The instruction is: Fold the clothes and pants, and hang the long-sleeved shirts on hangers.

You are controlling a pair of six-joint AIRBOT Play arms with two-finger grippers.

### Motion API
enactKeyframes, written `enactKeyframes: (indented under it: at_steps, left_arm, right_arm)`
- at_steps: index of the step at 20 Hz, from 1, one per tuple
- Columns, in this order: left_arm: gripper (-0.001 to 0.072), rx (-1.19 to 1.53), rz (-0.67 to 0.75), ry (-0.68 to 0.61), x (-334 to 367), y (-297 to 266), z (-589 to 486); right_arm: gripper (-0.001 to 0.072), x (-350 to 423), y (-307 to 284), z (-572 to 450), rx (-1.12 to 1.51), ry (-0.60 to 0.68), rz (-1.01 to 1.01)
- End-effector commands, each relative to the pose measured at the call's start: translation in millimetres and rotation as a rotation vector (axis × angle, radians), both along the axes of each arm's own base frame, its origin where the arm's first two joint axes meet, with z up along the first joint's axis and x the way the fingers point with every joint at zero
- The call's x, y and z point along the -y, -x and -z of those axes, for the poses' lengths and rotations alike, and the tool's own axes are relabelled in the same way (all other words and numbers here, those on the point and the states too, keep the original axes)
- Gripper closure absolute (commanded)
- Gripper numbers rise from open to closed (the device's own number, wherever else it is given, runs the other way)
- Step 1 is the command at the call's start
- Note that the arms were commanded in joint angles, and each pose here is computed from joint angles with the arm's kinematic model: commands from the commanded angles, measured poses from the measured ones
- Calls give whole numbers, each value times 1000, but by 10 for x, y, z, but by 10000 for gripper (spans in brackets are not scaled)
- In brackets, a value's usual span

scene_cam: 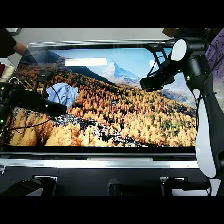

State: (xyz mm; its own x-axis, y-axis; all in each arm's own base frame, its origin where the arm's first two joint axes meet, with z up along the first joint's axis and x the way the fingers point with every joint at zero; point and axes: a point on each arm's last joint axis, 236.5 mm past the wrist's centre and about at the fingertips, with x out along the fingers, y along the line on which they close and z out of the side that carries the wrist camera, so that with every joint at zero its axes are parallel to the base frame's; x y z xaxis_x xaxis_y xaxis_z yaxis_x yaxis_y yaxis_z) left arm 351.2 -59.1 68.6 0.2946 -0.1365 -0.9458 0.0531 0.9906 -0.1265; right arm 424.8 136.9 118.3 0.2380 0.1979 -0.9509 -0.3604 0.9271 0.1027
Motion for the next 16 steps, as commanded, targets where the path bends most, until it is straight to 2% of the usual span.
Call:
enactKeyframes:
  at_steps: [1,16]
  left_arm:
    - [687,-1,0,0,0,2,2]
    - [687,-1,0,0,1,2,2]
  right_arm:
    - [683,-4,2,2,-1,0,-1]
    - [682,-3,-5,0,3,1,-6]
